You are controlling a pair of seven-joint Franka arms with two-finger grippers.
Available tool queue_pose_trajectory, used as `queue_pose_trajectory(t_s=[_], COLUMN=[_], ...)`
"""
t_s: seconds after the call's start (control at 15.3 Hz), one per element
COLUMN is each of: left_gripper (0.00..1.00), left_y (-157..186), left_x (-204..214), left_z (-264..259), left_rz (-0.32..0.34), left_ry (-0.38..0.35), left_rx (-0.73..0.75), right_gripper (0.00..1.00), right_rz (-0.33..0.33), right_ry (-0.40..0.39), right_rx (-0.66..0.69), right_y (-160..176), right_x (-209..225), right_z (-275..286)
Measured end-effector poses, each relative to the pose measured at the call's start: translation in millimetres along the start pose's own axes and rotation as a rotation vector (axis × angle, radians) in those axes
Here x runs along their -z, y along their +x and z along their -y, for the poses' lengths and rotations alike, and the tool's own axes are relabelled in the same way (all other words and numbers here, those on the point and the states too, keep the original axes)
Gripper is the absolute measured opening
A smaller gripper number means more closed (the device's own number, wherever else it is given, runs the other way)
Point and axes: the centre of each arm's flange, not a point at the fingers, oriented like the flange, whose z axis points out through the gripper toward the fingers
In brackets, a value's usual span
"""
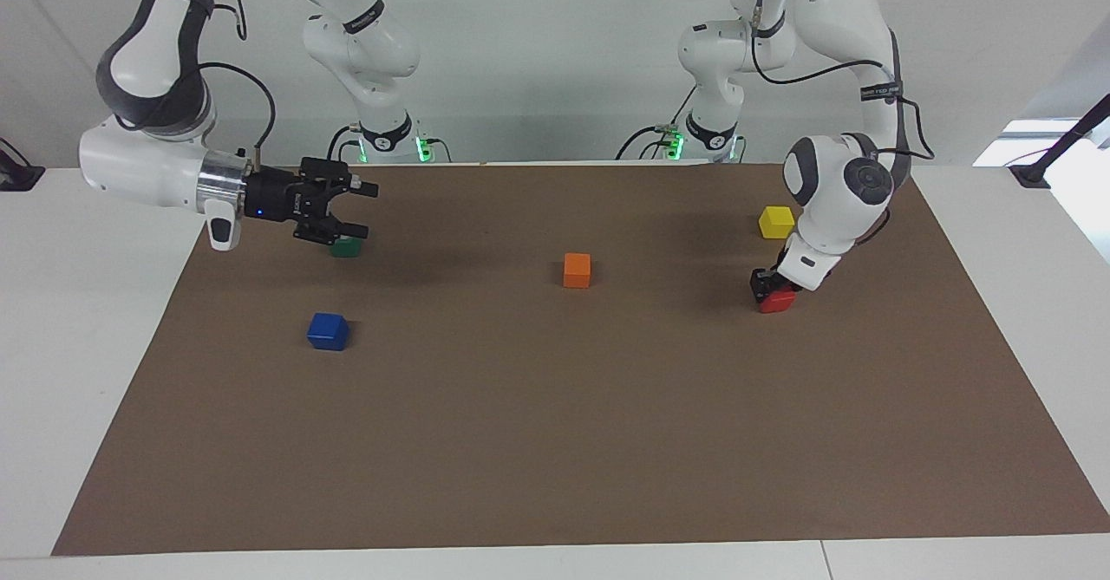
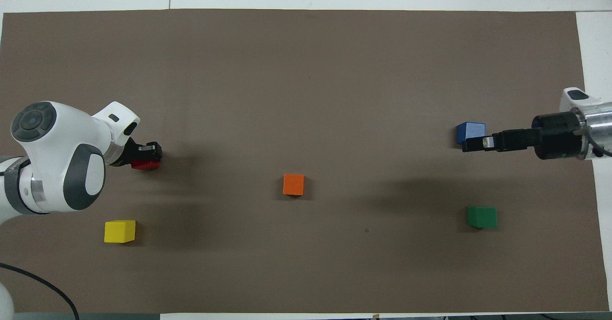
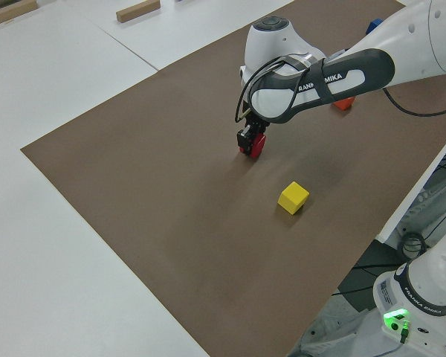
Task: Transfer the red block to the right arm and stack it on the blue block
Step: 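Lift the red cube with the left gripper while the right gripper approaches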
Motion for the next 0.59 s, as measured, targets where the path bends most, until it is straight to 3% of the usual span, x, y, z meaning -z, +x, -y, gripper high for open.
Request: queue_pose_trajectory(t_s=[0.2, 0.39, 0.59], left_gripper=[0.55, 0.55, 0.55], left_y=[9.6, 0.4, -21.3], left_x=[66.8, 135.0, 171.2], left_z=[-21.1, -55.0, -89.8], left_rz=[0.09, 0.182, 0.266], left_ry=[-0.077, -0.224, -0.35], left_rx=[0.174, 0.476, 0.665], right_gripper=[1.0, 1.0, 1.0], right_rz=[0.031, 0.067, 0.058], right_ry=[0.183, 0.339, 0.489], right_rx=[-0.008, -0.029, -0.048], right_y=[-8.0, -12.9, -9.2], right_x=[-27.5, -46.9, -63.0], right_z=[-33.4, -77.2, -88.4])
